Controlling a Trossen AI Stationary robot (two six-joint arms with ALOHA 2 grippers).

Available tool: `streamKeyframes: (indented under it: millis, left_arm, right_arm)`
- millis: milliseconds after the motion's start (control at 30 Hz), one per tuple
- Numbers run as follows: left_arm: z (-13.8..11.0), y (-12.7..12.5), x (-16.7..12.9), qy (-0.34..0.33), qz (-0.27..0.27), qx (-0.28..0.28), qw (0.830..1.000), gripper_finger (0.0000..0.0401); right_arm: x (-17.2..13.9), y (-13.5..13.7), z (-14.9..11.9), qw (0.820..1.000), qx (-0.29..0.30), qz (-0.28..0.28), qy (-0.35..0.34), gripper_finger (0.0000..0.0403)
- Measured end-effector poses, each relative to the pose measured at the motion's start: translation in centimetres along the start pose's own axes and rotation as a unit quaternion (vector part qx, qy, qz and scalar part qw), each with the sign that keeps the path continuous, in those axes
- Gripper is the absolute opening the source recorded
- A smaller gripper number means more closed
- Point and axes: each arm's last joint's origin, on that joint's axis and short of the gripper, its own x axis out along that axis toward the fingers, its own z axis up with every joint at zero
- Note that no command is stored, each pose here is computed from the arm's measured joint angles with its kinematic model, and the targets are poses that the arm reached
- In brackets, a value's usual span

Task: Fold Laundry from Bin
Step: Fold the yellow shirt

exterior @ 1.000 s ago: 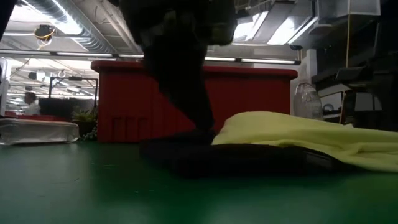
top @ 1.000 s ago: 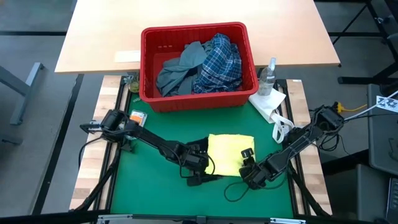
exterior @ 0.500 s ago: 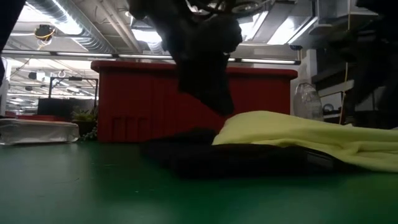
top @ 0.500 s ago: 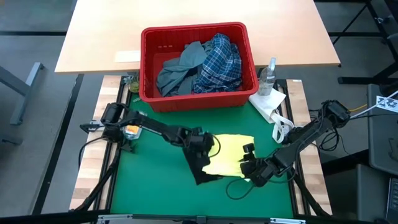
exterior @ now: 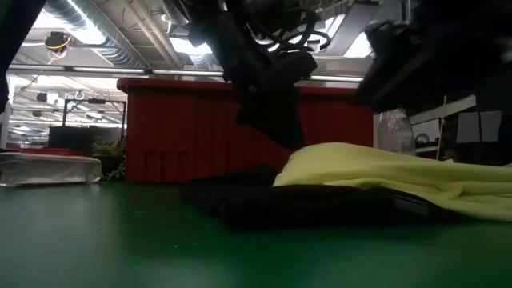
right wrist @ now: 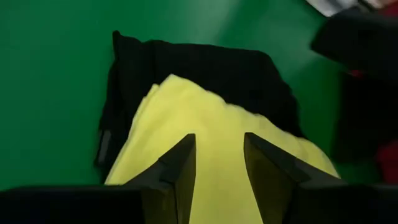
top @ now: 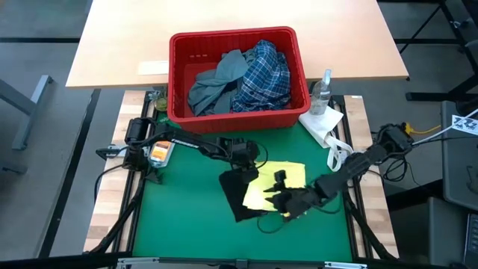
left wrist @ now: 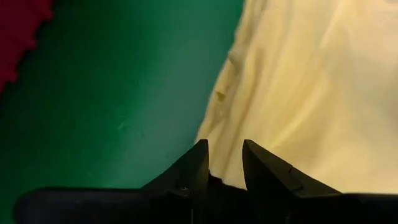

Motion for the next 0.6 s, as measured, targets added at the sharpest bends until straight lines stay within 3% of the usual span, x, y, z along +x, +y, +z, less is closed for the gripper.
streamKeyframes:
  millis: [167, 333, 600]
  left_arm:
    - [-0.1, -0.4, 0.0, 0.001, -0.014, 0.021, 1.0, 0.0094]
    - [0.1, -0.5, 0.6, -0.014, -0.015, 0.023, 1.0, 0.0094]
    - [-1.1, -0.1, 3.4, -0.005, 0.029, 0.024, 0.999, 0.0094]
  right_arm:
    - [2.6, -0.9, 0.1, 0.998, -0.008, 0.059, -0.025, 0.0136]
    - [4.5, -0.9, -1.1, 0.998, -0.012, 0.064, 0.01, 0.0136]
    - [6.7, 0.5, -2.7, 0.992, -0.004, 0.118, 0.041, 0.0136]
